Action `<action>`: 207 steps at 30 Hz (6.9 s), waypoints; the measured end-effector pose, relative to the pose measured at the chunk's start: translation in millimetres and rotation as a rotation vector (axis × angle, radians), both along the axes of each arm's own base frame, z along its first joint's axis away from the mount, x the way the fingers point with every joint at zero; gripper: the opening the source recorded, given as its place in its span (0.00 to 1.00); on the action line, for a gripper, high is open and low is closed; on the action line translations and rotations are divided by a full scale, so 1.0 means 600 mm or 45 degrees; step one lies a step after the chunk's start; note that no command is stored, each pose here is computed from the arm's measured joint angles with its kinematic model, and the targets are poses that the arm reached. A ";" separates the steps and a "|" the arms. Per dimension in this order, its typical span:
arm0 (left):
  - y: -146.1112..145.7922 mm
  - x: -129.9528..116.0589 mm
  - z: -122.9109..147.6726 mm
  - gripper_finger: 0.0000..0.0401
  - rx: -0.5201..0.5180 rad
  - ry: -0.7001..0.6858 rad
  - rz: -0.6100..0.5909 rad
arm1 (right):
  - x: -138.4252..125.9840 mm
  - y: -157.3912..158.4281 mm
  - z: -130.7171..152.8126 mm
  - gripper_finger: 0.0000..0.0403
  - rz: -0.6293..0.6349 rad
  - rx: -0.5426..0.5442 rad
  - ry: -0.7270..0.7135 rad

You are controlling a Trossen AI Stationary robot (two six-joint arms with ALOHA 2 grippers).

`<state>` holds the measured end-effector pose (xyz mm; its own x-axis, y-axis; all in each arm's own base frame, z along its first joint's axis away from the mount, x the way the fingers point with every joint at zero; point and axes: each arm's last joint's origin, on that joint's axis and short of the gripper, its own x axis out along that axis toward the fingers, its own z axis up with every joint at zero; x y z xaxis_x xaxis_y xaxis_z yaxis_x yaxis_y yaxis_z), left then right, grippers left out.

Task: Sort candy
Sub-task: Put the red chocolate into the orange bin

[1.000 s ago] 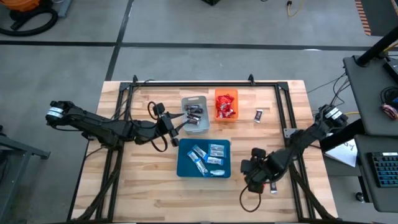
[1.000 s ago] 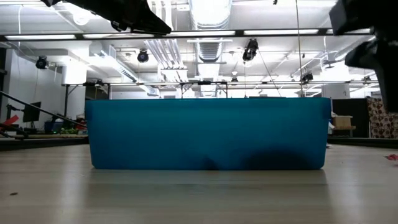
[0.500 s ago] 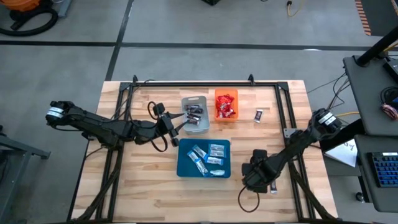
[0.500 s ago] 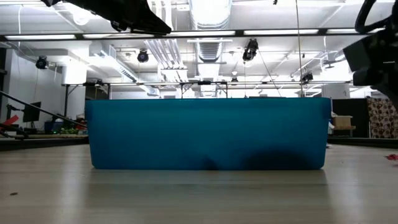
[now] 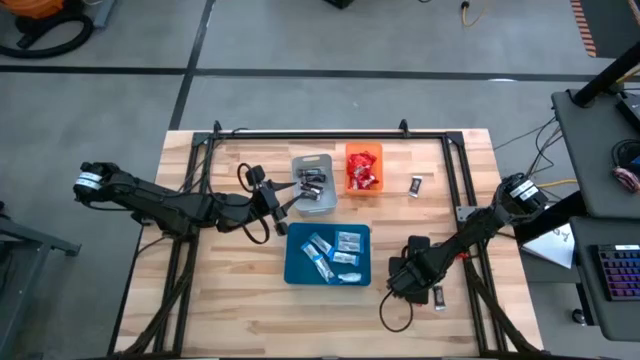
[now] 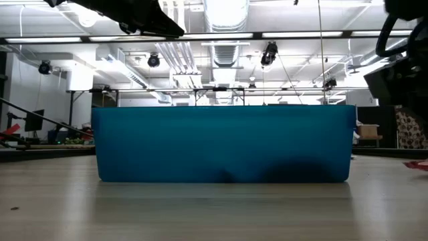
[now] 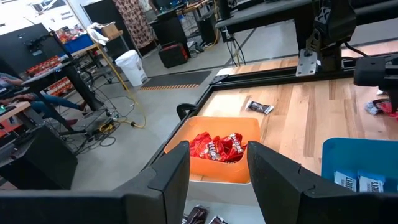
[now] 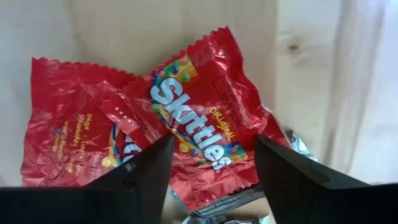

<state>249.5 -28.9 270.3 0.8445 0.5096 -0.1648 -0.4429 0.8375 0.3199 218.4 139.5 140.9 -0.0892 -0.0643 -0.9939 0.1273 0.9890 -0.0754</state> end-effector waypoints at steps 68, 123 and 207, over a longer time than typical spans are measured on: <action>0.000 0.009 -0.012 0.36 -0.001 0.032 0.010 | 0.023 -0.056 0.036 0.66 -1.268 0.065 -0.140; 0.002 0.023 -0.010 0.36 0.057 -0.032 0.103 | -0.003 -0.161 0.179 0.03 -0.973 -0.350 -1.159; 0.011 -0.067 -0.040 0.28 0.049 0.236 -0.111 | -0.010 -0.253 0.087 0.34 -1.364 0.085 -0.437</action>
